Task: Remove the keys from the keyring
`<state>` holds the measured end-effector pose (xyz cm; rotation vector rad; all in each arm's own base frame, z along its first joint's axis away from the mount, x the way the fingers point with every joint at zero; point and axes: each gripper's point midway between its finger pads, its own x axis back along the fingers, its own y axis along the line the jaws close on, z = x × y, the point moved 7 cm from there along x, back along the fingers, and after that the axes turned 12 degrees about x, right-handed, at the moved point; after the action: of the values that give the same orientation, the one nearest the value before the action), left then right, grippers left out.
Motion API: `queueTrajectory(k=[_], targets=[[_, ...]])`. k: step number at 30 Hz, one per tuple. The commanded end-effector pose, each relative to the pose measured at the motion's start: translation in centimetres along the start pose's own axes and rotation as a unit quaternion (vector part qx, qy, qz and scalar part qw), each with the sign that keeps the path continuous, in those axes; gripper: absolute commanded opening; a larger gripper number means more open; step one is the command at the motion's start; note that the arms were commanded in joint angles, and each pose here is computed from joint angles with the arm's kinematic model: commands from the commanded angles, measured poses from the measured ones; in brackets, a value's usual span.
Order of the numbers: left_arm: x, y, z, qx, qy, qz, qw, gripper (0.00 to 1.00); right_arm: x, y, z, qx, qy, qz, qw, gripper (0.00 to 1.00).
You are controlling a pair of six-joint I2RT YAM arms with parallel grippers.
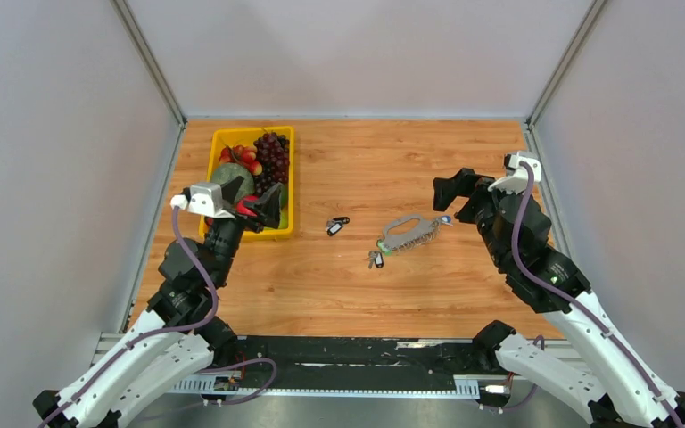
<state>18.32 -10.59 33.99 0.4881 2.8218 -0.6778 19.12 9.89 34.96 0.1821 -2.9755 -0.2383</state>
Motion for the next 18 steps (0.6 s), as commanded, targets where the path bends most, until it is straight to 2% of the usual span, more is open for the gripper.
queueTrajectory(k=[1,3,7,10,18], targets=[[0.2,0.0,0.0,-0.014,-0.005,0.013,1.000,1.00,0.5,0.3,-0.6,0.021,-0.011,-0.033,0.999,1.00],[0.4,0.0,0.6,-0.056,0.009,0.039,0.998,1.00,0.1,0.2,0.1,0.030,-0.001,-0.023,0.999,1.00],[0.6,0.6,3.2,-0.168,0.083,0.078,0.979,1.00,-1.7,1.0,2.0,0.056,0.039,-0.029,0.997,1.00],[0.3,1.2,3.9,-0.171,0.097,0.050,0.979,1.00,-3.8,2.0,4.4,0.086,0.091,-0.041,0.991,1.00],[0.1,0.0,5.3,-0.165,0.126,0.108,0.972,1.00,-7.1,3.7,11.6,0.119,0.223,-0.077,0.965,1.00]])
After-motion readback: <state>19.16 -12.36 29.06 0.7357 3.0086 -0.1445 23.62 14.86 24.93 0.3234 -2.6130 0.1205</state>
